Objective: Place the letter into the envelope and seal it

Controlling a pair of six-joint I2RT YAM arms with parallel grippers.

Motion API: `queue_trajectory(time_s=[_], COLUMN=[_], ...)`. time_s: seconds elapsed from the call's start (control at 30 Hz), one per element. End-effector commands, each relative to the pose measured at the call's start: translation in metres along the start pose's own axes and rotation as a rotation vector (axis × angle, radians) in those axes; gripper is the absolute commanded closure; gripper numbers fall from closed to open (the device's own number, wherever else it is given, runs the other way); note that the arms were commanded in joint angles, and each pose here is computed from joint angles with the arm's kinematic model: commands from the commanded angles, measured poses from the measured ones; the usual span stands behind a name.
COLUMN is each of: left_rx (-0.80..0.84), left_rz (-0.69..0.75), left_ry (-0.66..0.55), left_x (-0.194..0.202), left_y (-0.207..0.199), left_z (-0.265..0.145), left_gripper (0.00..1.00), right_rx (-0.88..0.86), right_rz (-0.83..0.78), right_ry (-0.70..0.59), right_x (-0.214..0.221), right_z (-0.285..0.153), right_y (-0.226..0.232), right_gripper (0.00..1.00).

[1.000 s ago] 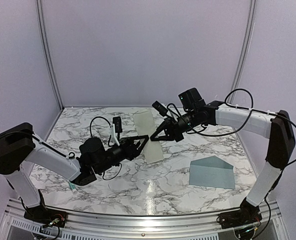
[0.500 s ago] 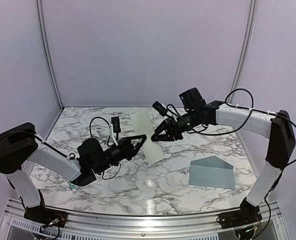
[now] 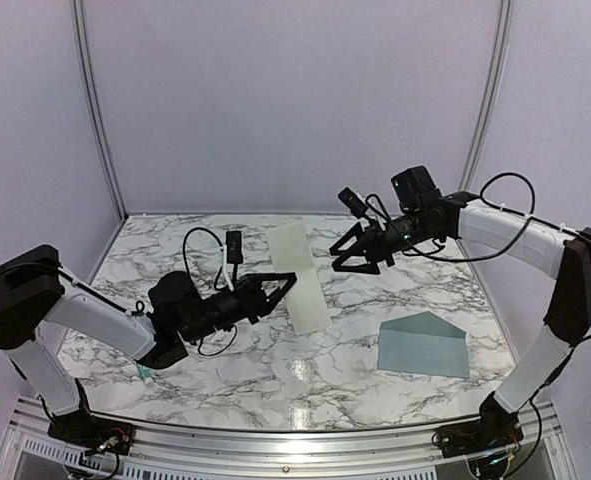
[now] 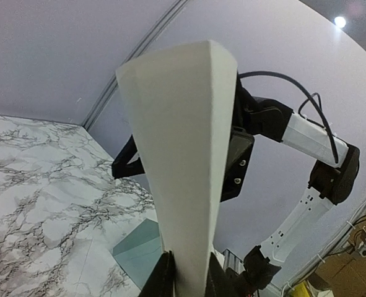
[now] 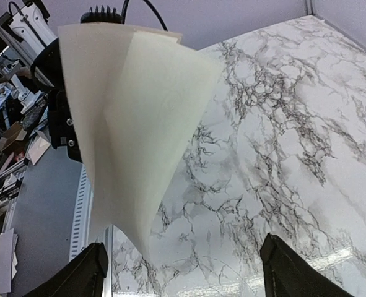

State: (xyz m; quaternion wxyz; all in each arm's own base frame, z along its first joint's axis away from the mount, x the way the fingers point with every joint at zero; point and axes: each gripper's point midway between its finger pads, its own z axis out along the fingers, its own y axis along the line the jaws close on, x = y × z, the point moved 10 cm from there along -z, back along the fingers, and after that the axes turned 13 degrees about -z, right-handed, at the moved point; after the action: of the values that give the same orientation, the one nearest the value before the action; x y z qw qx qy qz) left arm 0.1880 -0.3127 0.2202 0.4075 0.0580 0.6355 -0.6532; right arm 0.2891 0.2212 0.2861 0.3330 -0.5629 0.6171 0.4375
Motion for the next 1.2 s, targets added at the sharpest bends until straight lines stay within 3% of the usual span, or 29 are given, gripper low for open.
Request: queue_trajectory(time_s=[0.0,0.1,0.4,0.7,0.83,0.97,1.17], left_rx=[0.084,0.122,0.169,0.074,-0.049,-0.058,-0.063], left_rz=[0.044,0.045,-0.001,-0.006,0.051,0.104,0.148], left_ry=[0.083,0.135,0.277,0.211,0.142,0.145,0.161], left_x=[-0.005,-0.003,0.006,-0.001,-0.003,-0.002,0.001], left_y=[-0.016,-0.02,-0.019,-0.012,-0.003,-0.002,0.005], left_z=[0.011,0.02,0.044,0.037,0.018,0.011,0.021], left_gripper=[0.82,0.81,0.64,0.48,0.39,0.39,0.39], right_rx=[-0.141,-0.187,-0.298,-0.366,-0.248,-0.097,-0.095], right_rz=[0.039,0.045,0.094,0.082,0.087,0.058,0.073], right_ry=[-0.04,-0.073,-0.155,-0.2,-0.163,-0.115,-0.112], right_x=[-0.003,-0.006,-0.001,-0.005,-0.006,-0.005,-0.001], right_z=[0.005,0.006,0.012,0.007,0.002,0.0,0.001], right_y=[0.004,0.006,0.011,0.021,0.015,0.012,0.013], right_gripper=[0.18,0.18,0.45,0.97,1.0,1.0,1.0])
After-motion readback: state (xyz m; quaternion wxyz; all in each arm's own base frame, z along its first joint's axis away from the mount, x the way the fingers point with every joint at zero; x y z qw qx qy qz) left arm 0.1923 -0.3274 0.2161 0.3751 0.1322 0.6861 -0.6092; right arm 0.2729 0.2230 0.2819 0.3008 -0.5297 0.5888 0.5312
